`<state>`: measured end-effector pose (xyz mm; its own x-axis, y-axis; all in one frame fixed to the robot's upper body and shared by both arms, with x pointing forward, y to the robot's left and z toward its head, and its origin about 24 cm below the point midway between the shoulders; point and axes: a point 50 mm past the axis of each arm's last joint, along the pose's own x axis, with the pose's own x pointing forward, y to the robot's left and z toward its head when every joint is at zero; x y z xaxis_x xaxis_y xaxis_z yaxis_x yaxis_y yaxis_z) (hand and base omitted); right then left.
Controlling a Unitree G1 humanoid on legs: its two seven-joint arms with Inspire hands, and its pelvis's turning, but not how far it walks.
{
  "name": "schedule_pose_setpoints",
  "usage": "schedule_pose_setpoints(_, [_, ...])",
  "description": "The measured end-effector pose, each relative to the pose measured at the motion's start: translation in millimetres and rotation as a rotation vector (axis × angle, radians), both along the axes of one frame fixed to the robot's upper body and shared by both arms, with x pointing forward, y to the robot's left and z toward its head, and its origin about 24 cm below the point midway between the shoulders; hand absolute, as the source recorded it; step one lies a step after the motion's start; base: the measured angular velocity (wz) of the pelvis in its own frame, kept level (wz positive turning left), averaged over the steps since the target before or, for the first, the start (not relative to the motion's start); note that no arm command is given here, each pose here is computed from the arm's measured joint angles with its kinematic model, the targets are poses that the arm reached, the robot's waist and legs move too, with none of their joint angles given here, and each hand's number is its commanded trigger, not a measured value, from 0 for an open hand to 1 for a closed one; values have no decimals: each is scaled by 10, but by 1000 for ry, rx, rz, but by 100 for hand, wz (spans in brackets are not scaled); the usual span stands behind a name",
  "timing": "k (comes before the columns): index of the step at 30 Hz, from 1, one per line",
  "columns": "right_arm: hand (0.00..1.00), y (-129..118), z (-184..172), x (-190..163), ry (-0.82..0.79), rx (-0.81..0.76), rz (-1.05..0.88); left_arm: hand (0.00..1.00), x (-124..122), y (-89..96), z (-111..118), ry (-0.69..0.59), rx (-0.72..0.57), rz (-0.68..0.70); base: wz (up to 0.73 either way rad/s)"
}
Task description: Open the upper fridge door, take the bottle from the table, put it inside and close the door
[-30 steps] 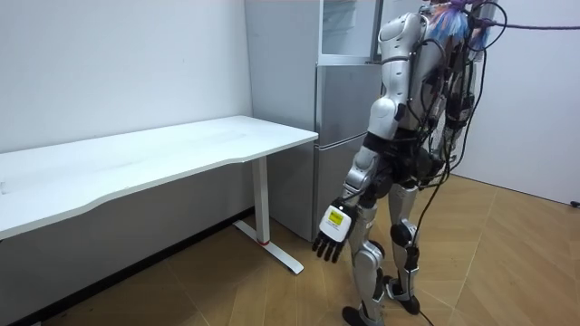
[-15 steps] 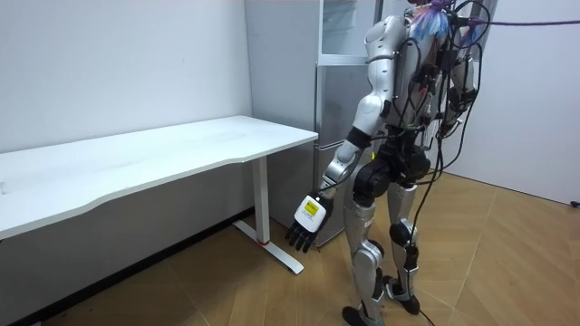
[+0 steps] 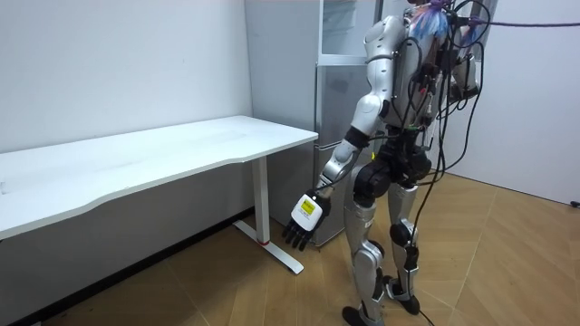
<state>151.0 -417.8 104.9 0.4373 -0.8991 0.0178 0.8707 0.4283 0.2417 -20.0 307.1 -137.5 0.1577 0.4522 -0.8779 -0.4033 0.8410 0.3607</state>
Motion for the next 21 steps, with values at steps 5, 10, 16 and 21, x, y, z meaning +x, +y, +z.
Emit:
schedule_pose_setpoints(5, [0, 85, 284, 91, -3, -141, -16, 0, 2, -46, -19, -3, -26, -11, -2])
schedule_pose_setpoints(10, [0, 198, 420, 146, 41, -260, -9, 0, -21, -107, -49, 7, -47, -11, -6])
schedule_pose_setpoints(16, [0, 345, 476, 240, 50, -302, 18, 0, -56, -146, -70, 13, -74, -8, -6])
schedule_pose_setpoints(21, [0, 435, 500, 284, 59, -318, 27, 0, -195, -196, -103, 49, -89, 12, 0])
